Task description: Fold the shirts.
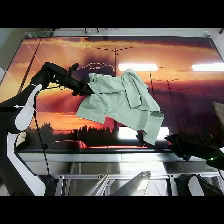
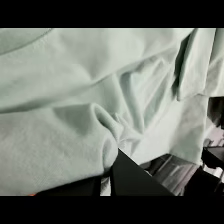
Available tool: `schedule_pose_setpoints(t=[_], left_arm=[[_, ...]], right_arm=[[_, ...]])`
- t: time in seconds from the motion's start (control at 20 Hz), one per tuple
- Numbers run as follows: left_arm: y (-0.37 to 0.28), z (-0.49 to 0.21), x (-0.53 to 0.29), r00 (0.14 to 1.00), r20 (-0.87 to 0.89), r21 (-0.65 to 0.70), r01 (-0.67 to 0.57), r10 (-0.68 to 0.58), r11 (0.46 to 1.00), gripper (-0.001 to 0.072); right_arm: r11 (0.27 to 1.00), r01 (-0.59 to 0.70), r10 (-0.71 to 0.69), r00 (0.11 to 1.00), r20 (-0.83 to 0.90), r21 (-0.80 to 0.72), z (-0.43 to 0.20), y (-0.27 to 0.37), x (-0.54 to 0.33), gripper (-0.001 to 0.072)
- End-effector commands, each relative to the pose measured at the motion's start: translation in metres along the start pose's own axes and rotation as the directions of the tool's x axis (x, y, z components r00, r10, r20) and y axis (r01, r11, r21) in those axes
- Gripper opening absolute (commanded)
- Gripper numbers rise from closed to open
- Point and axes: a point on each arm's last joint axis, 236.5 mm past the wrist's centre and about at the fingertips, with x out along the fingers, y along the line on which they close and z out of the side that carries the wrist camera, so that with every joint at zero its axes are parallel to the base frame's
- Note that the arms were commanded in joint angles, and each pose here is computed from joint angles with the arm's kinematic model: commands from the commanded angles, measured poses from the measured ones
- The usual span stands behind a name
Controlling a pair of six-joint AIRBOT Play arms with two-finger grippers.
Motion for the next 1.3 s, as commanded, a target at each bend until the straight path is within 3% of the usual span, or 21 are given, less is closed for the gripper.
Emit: schedule_pose_setpoints(t=[0.0,0.2,0.35,0.45,0.55,0.6,0.7,0.8,0.85,0.95,1.05,1.15,1.25], left_arm=[[-0.003,-0.011,-0.005,0.999,-0.048,-0.005,0.020,-0.020,1.000,0.0018],[-0.004,-0.017,-0.006,0.997,-0.074,-0.005,0.026,-0.026,1.000,0.0018],[-0.006,-0.021,-0.007,0.995,-0.093,-0.006,0.033,-0.033,0.999,0.0017],[-0.009,-0.027,-0.009,0.992,-0.116,-0.009,0.050,-0.051,0.999,0.0018],[-0.020,-0.031,-0.021,0.990,-0.120,0.002,0.072,-0.071,0.997,0.0018],[-0.032,-0.033,-0.032,0.988,-0.115,0.021,0.102,-0.098,0.995,0.0018],[-0.069,-0.043,-0.071,0.980,-0.100,0.119,0.185,-0.174,0.975,0.0018],[-0.111,-0.055,-0.120,0.979,-0.036,0.272,0.205,-0.203,0.940,0.0017],[-0.148,-0.074,-0.149,0.965,-0.019,0.411,0.245,-0.260,0.878,0.0018],[-0.227,-0.134,-0.208,0.922,-0.005,0.649,0.297,-0.386,0.701,0.0018],[-0.285,-0.194,-0.255,0.906,0.112,0.810,0.154,-0.407,0.566,0.0020],[-0.326,-0.243,-0.293,0.864,0.322,0.868,-0.106,-0.386,0.485,0.0024],[-0.351,-0.282,-0.317,0.793,0.503,0.837,-0.347,-0.344,0.424,0.0025]], right_arm=[[1.000,0.006,-0.006,1.000,-0.005,0.002,-0.003,0.005,0.024,0.0484],[1.000,0.009,-0.008,0.998,-0.068,0.009,-0.023,0.011,0.064,0.0484],[0.995,-0.101,0.099,0.991,-0.090,-0.010,-0.027,0.043,0.081,0.0469],[0.973,-0.217,0.212,0.974,-0.080,-0.072,-0.018,0.078,0.078,0.0141],[0.936,-0.326,0.312,0.943,-0.113,-0.131,-0.016,0.115,0.064,0.0022],[0.906,-0.391,0.372,0.918,-0.139,-0.160,-0.018,0.136,0.051,0.0024],[0.797,-0.552,0.514,0.833,-0.205,-0.246,-0.026,0.186,0.006,0.0023],[0.578,-0.700,0.668,0.701,-0.250,-0.419,-0.038,0.245,-0.073,0.0023],[0.458,-0.733,0.736,0.630,-0.248,-0.504,-0.045,0.270,-0.118,0.0023],[0.225,-0.650,0.837,0.510,-0.197,-0.725,-0.065,0.311,-0.214,0.0023],[0.079,-0.411,0.885,0.448,-0.125,-0.908,-0.098,0.335,-0.290,0.0024],[0.012,-0.140,0.911,0.409,-0.047,-0.990,-0.132,0.356,-0.342,0.0023],[-0.005,0.063,0.919,0.394,0.020,-0.998,-0.152,0.375,-0.369,0.0023]])
